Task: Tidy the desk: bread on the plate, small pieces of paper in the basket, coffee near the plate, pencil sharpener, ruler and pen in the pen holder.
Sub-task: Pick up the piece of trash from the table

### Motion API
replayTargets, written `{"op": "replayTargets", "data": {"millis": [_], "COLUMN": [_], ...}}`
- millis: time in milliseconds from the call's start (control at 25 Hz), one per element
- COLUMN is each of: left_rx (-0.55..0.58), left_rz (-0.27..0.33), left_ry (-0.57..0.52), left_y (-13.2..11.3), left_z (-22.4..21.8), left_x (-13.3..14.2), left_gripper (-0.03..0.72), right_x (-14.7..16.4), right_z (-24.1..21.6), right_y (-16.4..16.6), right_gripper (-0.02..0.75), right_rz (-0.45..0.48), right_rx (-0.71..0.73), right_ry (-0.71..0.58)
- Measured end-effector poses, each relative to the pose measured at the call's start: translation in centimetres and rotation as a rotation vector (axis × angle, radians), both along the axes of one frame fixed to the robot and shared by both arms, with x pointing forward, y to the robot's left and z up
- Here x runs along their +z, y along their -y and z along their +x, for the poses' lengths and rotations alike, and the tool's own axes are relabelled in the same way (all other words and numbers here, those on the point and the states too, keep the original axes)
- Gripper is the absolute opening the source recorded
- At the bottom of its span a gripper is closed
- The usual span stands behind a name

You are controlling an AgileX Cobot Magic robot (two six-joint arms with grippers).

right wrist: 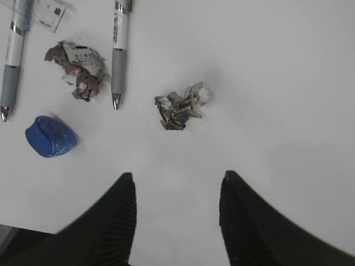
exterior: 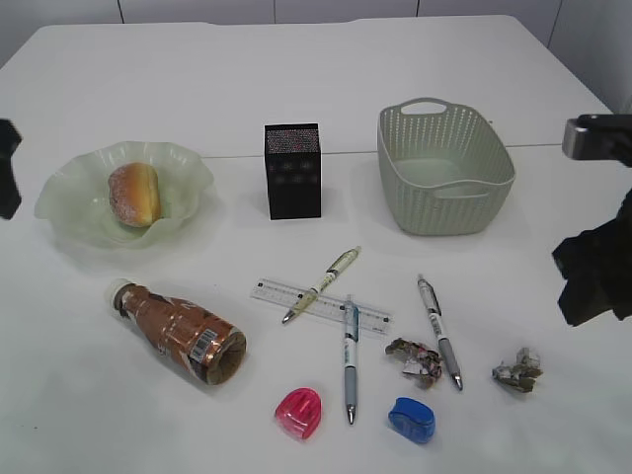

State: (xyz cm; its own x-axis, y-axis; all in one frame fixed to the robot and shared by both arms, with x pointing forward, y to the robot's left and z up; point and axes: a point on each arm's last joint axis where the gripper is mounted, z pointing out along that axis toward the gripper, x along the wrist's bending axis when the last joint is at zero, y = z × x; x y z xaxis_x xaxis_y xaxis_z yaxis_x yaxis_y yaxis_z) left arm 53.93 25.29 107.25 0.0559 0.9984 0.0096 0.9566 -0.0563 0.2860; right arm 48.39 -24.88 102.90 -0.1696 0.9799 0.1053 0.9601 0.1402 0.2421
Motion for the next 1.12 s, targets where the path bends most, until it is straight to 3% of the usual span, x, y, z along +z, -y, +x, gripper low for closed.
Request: {"op": "replayTargets", "data": {"millis": [200,560,760,1120], "left_rx": [-0.009,-0.004,-0.002,-0.001], "left_rz": [0.027,-0.002,-0.025,-0.062], "left_ry": [0.028,0.162,0.211,0.200], "left_y": [-1.2,-2.3,-2.5,-2.2], "left_z": [-5.4,-12.1,-13.6,-13.8], "left_x": [0.5,3.3,4.3,4.2], "left_gripper": [0.524,0.522,0.522,0.513], "right_x": [-2.9,-8.0,-10.0,-11.8], "right_z": [1.2,3.6,4.1,4.7], "right_y": [-2.1,-2.8,-2.9,-3.0], "right_gripper": [0.363,0.392,0.417,0.419], "right_rz": [-0.047,-0.100,-0.116,-0.119], "right_rx": [0.068,0.065,0.068,0.056], "right_ry": [-0.067,-0.123,-0.169,-0.177]}}
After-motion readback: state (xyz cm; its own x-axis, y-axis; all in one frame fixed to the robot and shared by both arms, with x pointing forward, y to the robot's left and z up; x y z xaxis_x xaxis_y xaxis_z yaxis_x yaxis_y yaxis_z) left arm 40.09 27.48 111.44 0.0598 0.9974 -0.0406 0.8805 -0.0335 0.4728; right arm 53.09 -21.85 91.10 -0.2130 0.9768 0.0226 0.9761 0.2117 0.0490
